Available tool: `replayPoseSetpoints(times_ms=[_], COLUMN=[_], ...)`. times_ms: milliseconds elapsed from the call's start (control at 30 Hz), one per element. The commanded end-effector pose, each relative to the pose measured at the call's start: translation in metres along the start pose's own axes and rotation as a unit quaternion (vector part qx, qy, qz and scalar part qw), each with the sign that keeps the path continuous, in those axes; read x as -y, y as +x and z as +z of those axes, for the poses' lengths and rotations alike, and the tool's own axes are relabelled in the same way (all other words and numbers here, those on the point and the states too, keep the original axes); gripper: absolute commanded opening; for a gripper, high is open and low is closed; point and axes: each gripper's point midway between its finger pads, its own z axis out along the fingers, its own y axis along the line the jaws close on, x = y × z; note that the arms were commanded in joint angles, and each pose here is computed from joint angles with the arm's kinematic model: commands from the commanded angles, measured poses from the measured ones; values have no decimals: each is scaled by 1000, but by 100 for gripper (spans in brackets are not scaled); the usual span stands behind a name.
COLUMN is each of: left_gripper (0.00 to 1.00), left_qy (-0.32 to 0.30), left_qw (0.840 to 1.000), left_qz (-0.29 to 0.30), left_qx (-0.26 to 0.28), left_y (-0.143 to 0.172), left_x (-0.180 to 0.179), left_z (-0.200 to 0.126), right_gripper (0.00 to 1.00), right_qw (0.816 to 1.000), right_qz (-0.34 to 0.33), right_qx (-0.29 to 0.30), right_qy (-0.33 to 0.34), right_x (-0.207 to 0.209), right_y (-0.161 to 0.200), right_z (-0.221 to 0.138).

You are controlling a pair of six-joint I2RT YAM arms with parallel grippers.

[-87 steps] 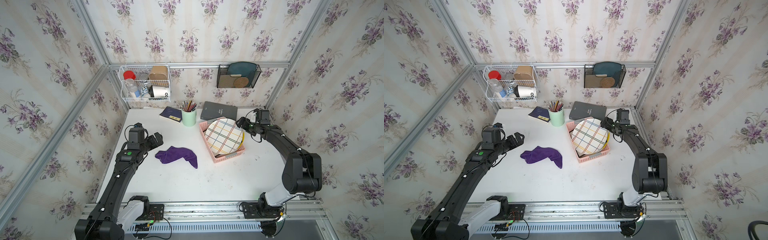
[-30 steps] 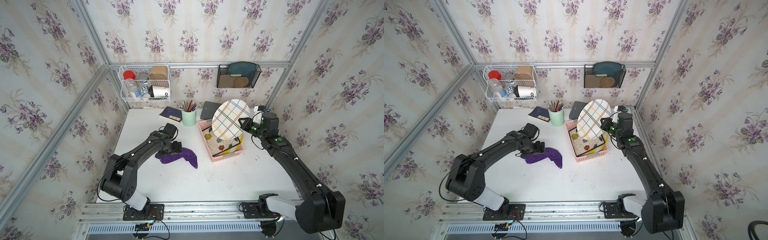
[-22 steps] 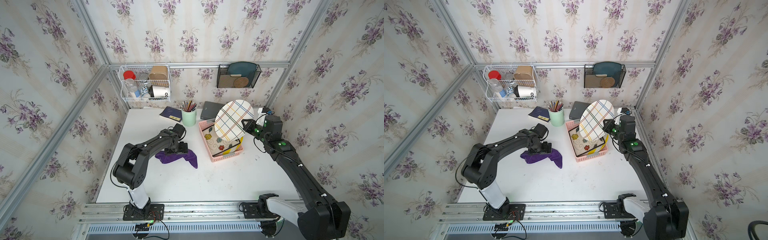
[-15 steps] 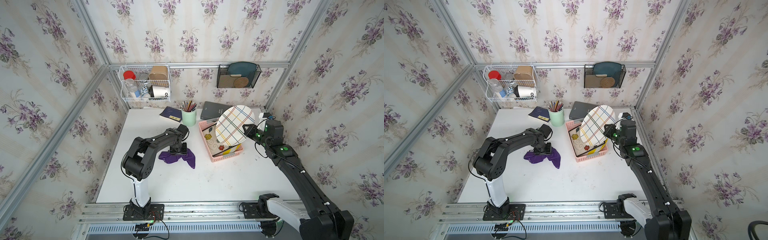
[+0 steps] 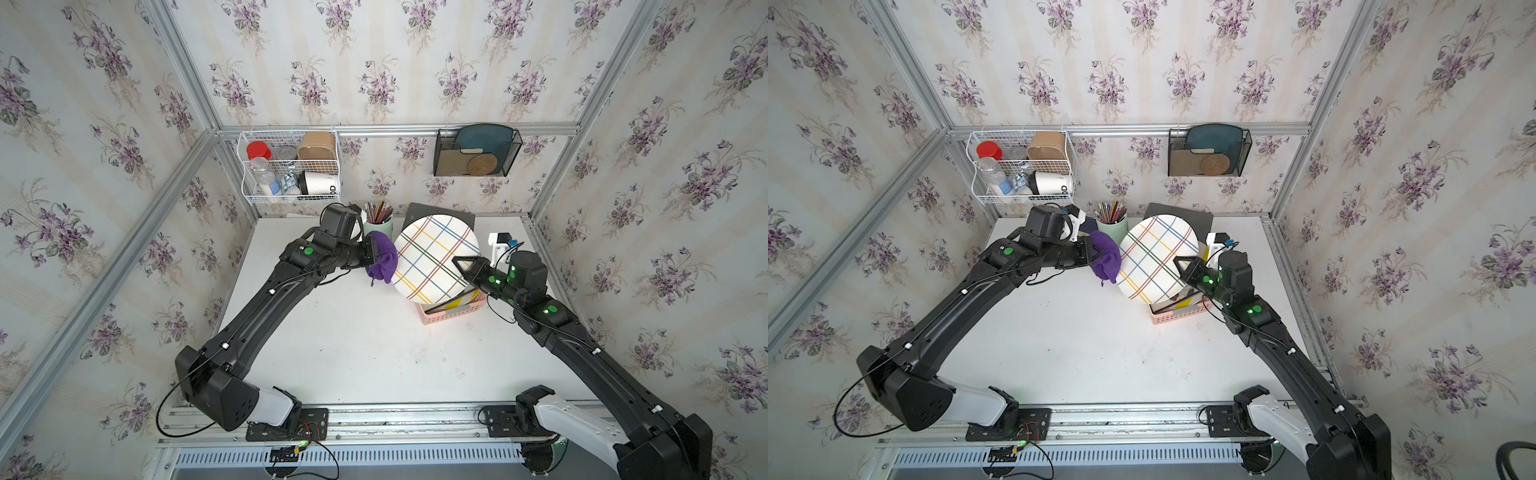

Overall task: Wipe the wet plate dry
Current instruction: Wipe the plate with towel.

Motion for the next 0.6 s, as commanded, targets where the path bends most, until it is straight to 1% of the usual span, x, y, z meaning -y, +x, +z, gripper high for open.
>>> replayPoseSetpoints(times_ms=[0,33,67,100,133,167,233,333,400,433,500,567], left_gripper=[0,0,0,0,0,0,0,0,0,0,0,0], left_qy=[-27,-52,-63,-59,-40,-7,67,138,172,177,173,141], left_qw=[999,998,997,997,997,997,992,979,968,965,965,975], left_qz=[28,20,13,11,13,20,49,86,101,104,94,90], left_qx=[-17,-30,-45,-58,-67,-79,-92,-120,-150,-166,-176,-146], left_y=[6,12,19,25,30,36,43,61,78,86,91,78], left_x=[-12,-22,-29,-29,-21,-7,32,82,109,114,113,98], left_z=[14,19,24,28,31,34,38,43,47,52,56,51], right_gripper=[0,0,0,0,0,0,0,0,0,0,0,0], right_qw=[993,993,992,991,991,991,990,988,986,984,982,980], right_qz=[8,14,16,15,16,15,13,20,29,33,35,36], right_qx=[49,51,57,61,61,60,55,49,55,61,80,104], right_qy=[-103,-106,-112,-117,-119,-123,-133,-144,-157,-163,-167,-166], right_x=[-55,-56,-59,-61,-63,-66,-72,-76,-81,-83,-89,-93], right_y=[-27,-29,-32,-34,-36,-37,-39,-40,-43,-47,-58,-71], right_z=[0,2,2,2,4,5,9,15,17,17,14,7])
